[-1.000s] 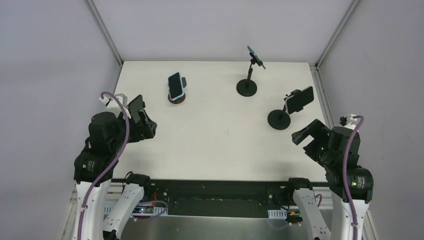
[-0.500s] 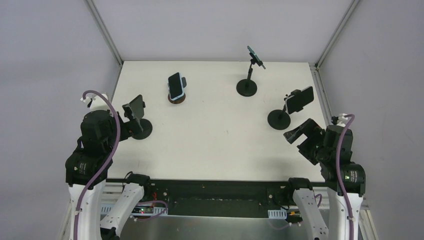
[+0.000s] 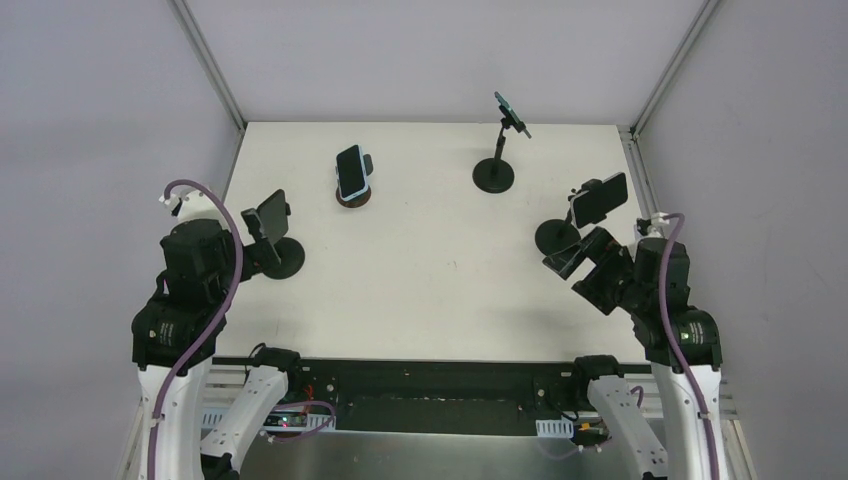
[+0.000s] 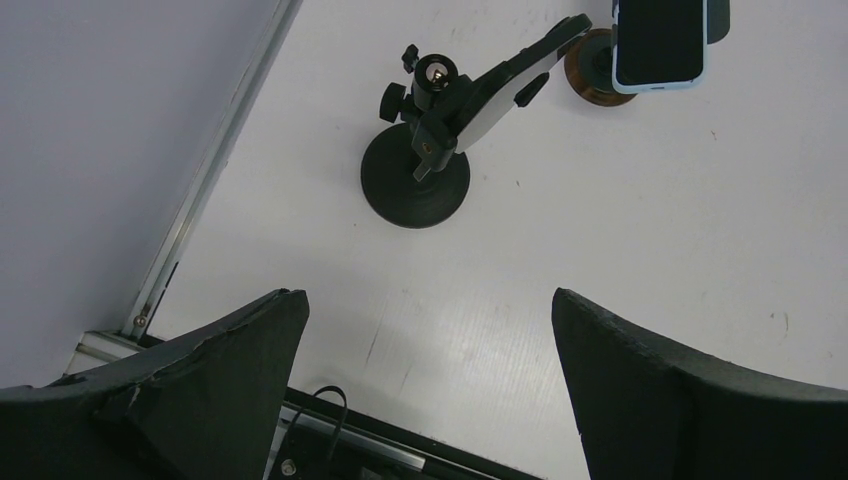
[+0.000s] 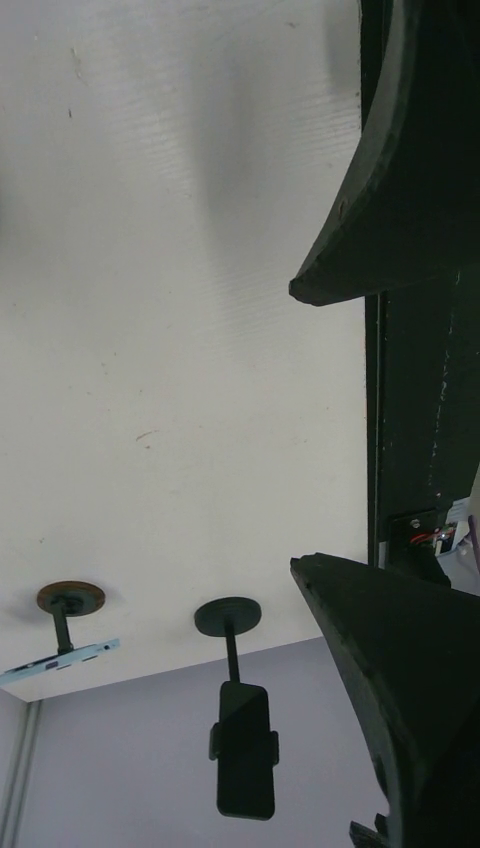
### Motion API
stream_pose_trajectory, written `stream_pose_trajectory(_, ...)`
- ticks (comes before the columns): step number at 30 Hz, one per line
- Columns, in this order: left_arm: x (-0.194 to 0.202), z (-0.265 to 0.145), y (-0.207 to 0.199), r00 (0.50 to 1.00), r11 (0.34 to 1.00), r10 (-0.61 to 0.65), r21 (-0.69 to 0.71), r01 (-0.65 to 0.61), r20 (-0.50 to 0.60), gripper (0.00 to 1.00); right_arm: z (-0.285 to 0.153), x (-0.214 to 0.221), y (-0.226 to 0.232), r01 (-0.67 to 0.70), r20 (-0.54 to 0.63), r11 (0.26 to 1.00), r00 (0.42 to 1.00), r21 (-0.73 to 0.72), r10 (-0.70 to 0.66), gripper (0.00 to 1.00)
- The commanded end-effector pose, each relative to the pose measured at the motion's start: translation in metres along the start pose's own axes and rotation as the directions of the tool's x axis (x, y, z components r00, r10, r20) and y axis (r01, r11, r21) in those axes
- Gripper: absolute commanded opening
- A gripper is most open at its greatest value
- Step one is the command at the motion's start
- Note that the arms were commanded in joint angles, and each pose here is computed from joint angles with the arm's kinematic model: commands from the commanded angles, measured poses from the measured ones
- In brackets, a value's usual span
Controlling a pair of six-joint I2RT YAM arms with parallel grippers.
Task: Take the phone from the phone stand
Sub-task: Move the phone stand with the phone to the center of the board.
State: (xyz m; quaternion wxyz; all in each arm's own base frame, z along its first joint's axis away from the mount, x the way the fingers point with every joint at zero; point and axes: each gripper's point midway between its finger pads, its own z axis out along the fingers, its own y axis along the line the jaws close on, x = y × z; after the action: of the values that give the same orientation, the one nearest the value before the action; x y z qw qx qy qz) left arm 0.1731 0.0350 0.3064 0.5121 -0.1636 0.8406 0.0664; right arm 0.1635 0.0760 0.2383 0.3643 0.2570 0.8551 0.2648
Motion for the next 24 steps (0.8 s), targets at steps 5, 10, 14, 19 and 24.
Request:
stream_pose_trajectory(5,0.001,0.004,-0.011,0.999,0.999,-0.032,0.038,0.033,-0.026,1.0,0.012,0.004,0.05,0.126,-0.008,0.984,0.992,-0.129,-0.128,0.99)
stream_pose_trajectory(10,0.002,0.003,-0.016,0.998,0.996,-0.052,0.067,0.054,-0.025,1.0,0.025,0.024,0.072,0.195,-0.004,0.959,0.98,-0.207,-0.2,0.99)
stream_pose_trajectory(14,0.002,0.002,-0.013,0.999,0.997,-0.051,0.058,0.052,-0.019,1.0,0.033,0.043,0.084,0.228,-0.035,0.945,0.97,-0.233,-0.242,0.99)
stream_pose_trajectory(19,0.0,0.01,-0.004,0.999,0.999,-0.035,-0.014,0.035,-0.014,1.0,0.039,0.071,0.086,0.271,-0.075,0.935,0.953,-0.228,-0.295,0.99)
stream_pose_trajectory(24,-0.011,0.021,-0.001,1.0,0.998,-0.006,-0.062,0.006,0.002,1.0,0.044,0.086,0.079,0.27,-0.1,0.939,0.95,-0.211,-0.296,0.99)
